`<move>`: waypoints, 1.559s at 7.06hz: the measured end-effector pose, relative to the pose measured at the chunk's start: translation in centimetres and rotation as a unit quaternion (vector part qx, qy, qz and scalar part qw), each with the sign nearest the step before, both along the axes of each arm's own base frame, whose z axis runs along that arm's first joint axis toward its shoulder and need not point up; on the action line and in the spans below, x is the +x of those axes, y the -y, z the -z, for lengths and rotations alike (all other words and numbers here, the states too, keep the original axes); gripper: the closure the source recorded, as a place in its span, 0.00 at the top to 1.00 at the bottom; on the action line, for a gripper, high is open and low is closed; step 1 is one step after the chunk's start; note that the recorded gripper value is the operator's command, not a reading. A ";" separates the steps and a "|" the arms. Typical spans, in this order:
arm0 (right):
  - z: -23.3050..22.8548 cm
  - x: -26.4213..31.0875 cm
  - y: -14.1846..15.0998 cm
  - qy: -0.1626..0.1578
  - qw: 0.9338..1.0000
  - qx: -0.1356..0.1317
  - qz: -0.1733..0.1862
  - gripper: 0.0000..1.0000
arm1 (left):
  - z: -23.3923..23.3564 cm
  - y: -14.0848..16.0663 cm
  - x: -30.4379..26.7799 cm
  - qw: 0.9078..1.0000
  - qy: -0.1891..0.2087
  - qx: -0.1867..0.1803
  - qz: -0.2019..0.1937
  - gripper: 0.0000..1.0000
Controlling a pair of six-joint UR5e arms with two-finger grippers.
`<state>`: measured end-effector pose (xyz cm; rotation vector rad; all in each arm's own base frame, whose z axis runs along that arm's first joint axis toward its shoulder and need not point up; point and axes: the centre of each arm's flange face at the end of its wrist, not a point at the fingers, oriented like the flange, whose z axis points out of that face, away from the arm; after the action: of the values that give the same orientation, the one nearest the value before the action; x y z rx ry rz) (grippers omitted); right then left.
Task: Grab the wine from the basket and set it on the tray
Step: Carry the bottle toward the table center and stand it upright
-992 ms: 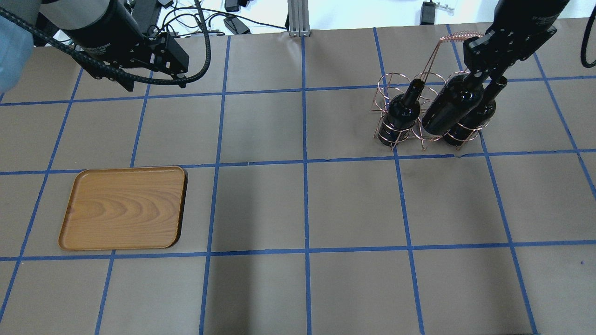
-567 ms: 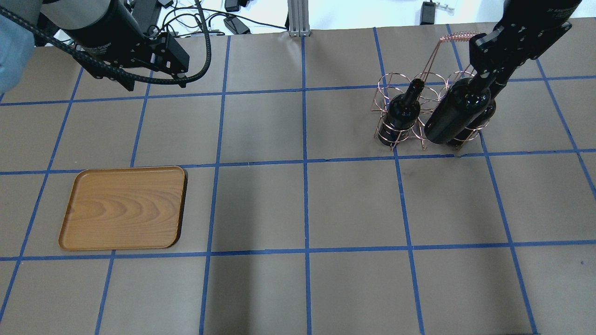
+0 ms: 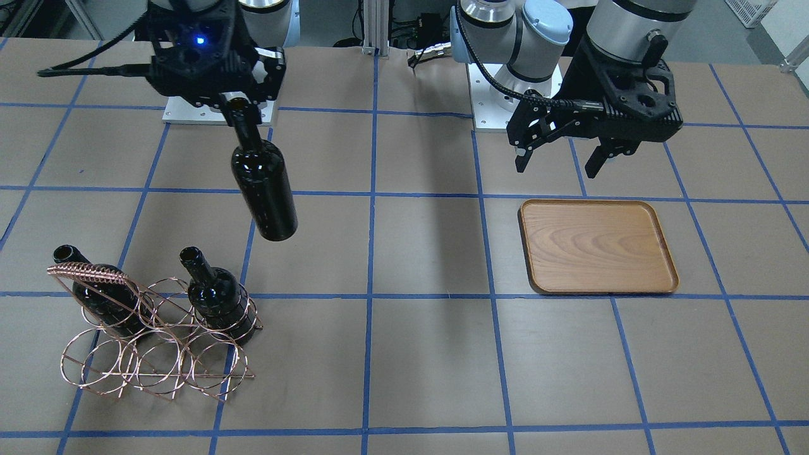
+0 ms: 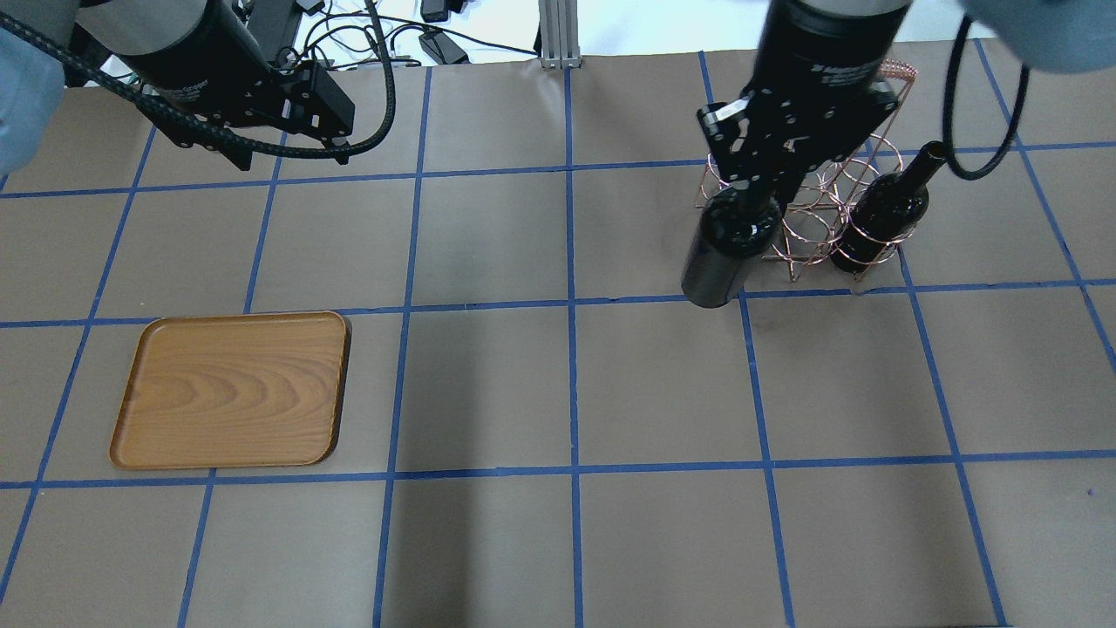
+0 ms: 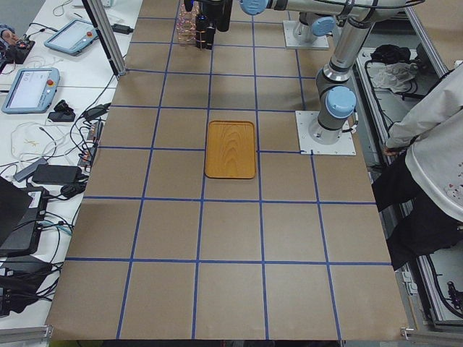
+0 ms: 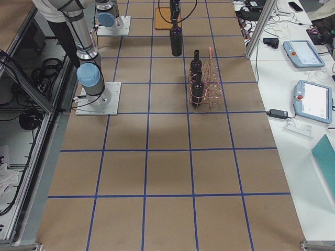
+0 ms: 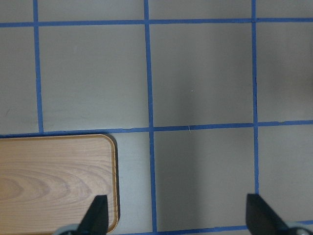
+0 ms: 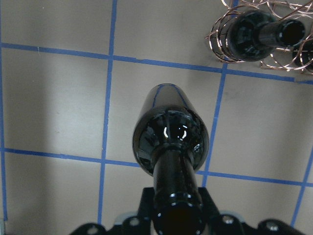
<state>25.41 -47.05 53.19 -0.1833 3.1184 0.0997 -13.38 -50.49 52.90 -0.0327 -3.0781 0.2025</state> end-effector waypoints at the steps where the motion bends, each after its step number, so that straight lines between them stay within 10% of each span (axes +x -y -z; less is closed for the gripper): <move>1: 1.5 3.1 0.2 0.005 1.000 -0.003 0.011 0.00 | 0.0 0.0 0.0 1.000 0.000 0.000 0.000 1.00; 8: 13.1 14.1 0.4 0.009 0.999 -0.014 0.043 0.00 | -0.1 -0.1 0.0 1.000 0.000 0.000 0.000 1.00; 9: 13.7 14.6 0.1 0.007 0.999 -0.012 0.047 0.78 | -0.1 -0.1 0.0 1.000 0.000 -0.001 0.000 1.00; 10: 14.0 14.8 0.0 0.006 0.999 -0.010 0.051 1.00 | -0.1 -0.1 0.0 1.000 0.001 -0.001 0.000 1.00; 11: 14.0 14.8 0.0 0.006 0.999 -0.013 0.051 1.00 | -0.1 -0.1 0.0 1.000 0.001 -0.001 0.000 1.00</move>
<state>40.24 -47.07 39.20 -0.0263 3.1116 0.0558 -13.37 -50.37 52.97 -0.0332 -3.0794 0.2043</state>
